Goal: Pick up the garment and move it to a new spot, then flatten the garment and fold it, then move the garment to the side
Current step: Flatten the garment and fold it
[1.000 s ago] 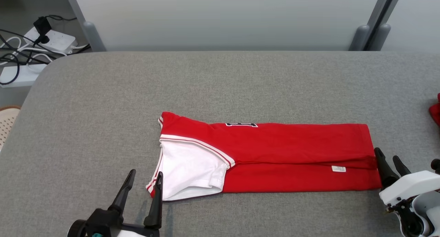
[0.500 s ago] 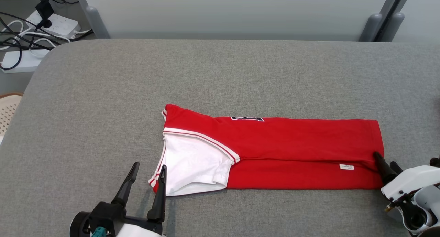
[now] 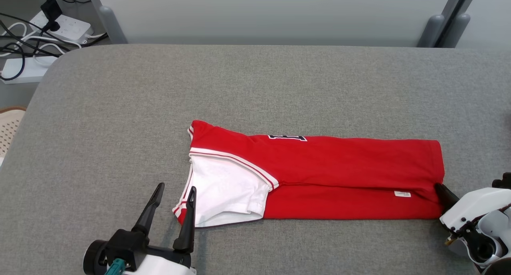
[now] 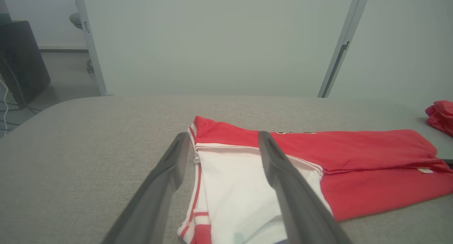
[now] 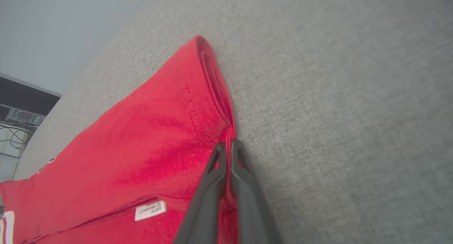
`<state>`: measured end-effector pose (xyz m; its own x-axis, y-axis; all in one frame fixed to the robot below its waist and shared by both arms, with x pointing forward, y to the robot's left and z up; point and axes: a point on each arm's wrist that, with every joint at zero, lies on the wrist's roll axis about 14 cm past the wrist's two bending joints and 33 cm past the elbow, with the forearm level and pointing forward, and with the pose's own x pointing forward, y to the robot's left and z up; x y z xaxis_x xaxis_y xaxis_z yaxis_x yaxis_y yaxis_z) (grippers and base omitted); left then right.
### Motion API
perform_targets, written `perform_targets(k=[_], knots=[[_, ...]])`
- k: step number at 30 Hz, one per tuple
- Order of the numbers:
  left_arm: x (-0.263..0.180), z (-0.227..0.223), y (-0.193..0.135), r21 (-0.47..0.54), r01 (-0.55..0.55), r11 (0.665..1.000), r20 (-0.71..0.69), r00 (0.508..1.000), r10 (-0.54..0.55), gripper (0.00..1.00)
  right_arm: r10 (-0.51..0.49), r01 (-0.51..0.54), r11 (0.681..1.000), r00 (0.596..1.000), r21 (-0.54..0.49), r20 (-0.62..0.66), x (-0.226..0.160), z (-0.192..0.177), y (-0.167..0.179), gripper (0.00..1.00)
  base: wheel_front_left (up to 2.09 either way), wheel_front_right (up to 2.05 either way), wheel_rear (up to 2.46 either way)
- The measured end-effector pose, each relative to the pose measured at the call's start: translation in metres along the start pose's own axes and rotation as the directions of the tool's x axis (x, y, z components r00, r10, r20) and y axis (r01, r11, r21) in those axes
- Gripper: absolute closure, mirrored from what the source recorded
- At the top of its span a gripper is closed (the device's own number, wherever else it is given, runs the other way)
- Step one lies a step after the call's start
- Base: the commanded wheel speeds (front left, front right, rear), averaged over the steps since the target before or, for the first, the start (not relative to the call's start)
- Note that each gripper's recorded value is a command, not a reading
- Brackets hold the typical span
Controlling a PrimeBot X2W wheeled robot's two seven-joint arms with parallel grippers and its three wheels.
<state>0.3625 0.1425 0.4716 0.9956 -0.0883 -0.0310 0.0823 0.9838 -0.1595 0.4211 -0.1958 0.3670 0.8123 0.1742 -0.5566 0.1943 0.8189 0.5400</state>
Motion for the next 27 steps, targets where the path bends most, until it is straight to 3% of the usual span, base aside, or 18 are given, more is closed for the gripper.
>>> perform_targets(k=[27], knots=[[0.001,0.01,-0.008,-0.006,0.019,1.0,0.031,0.999,-0.019,0.0,0.151,-0.136,0.986,0.974,-0.099,0.167,-0.025,0.05,0.029,1.0,0.0,0.0,0.0]])
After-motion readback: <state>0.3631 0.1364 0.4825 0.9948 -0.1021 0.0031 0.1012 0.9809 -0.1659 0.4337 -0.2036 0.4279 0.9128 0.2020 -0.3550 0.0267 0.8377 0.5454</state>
